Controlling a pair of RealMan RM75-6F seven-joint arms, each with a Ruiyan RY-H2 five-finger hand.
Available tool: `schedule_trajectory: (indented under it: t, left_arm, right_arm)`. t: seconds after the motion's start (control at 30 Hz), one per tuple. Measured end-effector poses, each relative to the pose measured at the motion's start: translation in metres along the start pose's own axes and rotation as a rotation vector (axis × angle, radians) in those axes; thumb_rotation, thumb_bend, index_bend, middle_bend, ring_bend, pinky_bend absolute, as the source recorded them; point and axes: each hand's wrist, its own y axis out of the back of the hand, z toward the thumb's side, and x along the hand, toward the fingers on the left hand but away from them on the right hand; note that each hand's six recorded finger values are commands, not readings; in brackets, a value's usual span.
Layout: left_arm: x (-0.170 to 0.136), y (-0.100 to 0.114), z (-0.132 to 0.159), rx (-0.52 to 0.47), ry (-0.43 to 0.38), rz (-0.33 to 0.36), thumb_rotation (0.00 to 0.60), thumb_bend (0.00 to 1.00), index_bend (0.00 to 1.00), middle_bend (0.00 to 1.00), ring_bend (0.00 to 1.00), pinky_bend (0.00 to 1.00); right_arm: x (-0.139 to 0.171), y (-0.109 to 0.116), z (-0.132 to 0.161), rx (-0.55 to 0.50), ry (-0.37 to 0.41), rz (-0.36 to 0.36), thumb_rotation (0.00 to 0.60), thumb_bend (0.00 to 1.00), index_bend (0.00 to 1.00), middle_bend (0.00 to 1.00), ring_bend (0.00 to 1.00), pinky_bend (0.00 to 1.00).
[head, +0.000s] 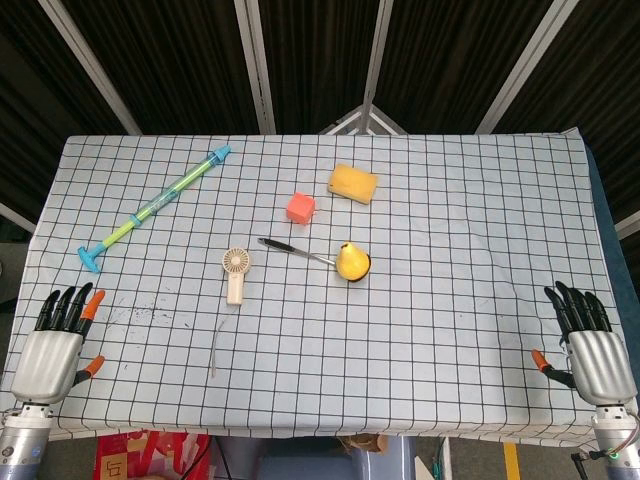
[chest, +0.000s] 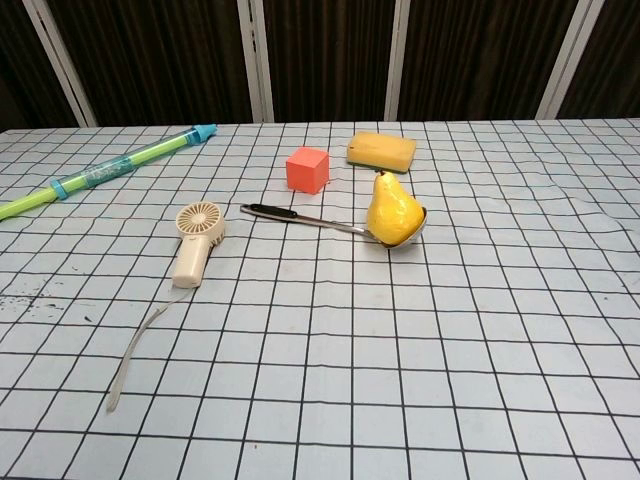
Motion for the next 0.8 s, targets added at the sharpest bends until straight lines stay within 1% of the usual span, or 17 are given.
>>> schedule_trajectory:
  t: [0.37,0.4,0.47,0.5,0.53,0.57,0.6,0.67,0.7,0.73,0.8]
  left_arm:
    - [0.0,0.0,0.001,0.002,-0.002,0.001,0.6,0.16,0.0,0.0,0.0,0.0]
    - [0.0,0.0,0.001,0.002,-0.002,0.001,0.6,0.16,0.0,0.01,0.0,0.0]
    - [0.003,0.001,0.002,0.003,-0.003,0.003,0.6,0.16,0.0,0.07,0.0,0.02]
    - [0.004,0.001,0.003,0.004,-0.005,0.005,0.6,0.17,0.0,0.14,0.01,0.06]
    - [0.006,0.001,0.003,0.007,-0.007,0.006,0.6,0.17,0.0,0.23,0.04,0.12]
    - [0.008,0.002,0.005,0.011,-0.01,0.008,0.6,0.18,0.0,0.3,0.08,0.17]
    - [0.01,0.002,0.006,0.015,-0.012,0.009,0.6,0.2,0.0,0.41,0.16,0.26]
    - [0.017,0.002,0.009,0.031,-0.015,0.013,0.6,0.29,0.0,0.6,0.36,0.43]
    - [0.02,0.002,0.011,0.038,-0.017,0.016,0.6,0.33,0.0,0.65,0.41,0.47]
    - [0.024,0.002,0.013,0.046,-0.018,0.018,0.6,0.4,0.0,0.72,0.48,0.53]
    - [0.034,0.0,0.02,0.056,-0.023,0.013,0.6,0.51,0.0,0.78,0.55,0.58]
  right_arm:
    - [0.001,0.0,0.0,0.001,0.002,-0.002,0.6,0.28,0.06,0.0,0.0,0.0]
    - [0.001,0.0,0.0,0.001,0.002,-0.002,0.6,0.28,0.06,0.0,0.0,0.0]
    - [0.001,0.0,0.0,0.003,0.001,-0.002,0.6,0.28,0.06,0.0,0.0,0.0]
    - [0.001,0.0,0.0,0.004,0.001,-0.003,0.6,0.28,0.06,0.0,0.0,0.0]
    - [0.001,0.0,0.0,0.003,0.0,-0.002,0.6,0.28,0.06,0.0,0.0,0.0]
    - [0.001,0.0,0.0,0.003,-0.001,-0.002,0.6,0.28,0.06,0.0,0.0,0.0]
    - [0.001,0.0,0.0,0.002,0.0,-0.002,0.6,0.28,0.06,0.0,0.0,0.0]
    - [0.0,0.0,0.0,0.002,0.001,0.0,0.6,0.28,0.06,0.0,0.0,0.0]
    - [0.0,0.0,0.0,0.001,0.001,0.0,0.6,0.28,0.06,0.0,0.0,0.0]
    - [0.0,0.0,0.0,-0.001,0.002,0.001,0.6,0.28,0.06,0.0,0.0,0.0]
    - [0.0,0.0,0.0,-0.002,0.003,0.003,0.6,0.28,0.06,0.0,0.0,0.0]
